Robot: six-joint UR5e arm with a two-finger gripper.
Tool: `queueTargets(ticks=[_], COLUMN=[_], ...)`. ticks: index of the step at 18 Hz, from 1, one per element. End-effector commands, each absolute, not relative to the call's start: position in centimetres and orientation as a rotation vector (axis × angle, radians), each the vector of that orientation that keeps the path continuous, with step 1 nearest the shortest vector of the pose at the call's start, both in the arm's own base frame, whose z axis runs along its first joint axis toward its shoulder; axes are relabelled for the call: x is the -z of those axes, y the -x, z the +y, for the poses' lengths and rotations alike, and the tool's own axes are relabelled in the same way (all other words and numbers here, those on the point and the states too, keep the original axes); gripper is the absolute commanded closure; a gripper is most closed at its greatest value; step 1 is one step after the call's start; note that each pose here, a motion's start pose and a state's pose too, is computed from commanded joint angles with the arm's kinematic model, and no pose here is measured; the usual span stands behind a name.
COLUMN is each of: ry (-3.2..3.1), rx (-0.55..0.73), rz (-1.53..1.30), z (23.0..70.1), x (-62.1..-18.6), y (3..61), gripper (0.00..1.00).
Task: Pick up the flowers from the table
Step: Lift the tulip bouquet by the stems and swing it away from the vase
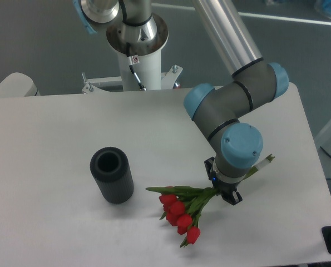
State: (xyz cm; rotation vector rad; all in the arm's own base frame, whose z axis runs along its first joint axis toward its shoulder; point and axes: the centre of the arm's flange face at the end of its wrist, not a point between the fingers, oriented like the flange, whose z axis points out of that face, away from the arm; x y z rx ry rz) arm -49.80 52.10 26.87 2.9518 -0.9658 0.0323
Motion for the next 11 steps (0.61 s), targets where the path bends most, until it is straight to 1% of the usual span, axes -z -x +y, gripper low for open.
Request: queueTargets(ticks=[11], ry=[-2.953], rx=[-0.032], rz=[-0.964], z=[52.07], x=[-26.7], y=[49.75], gripper=[0.83])
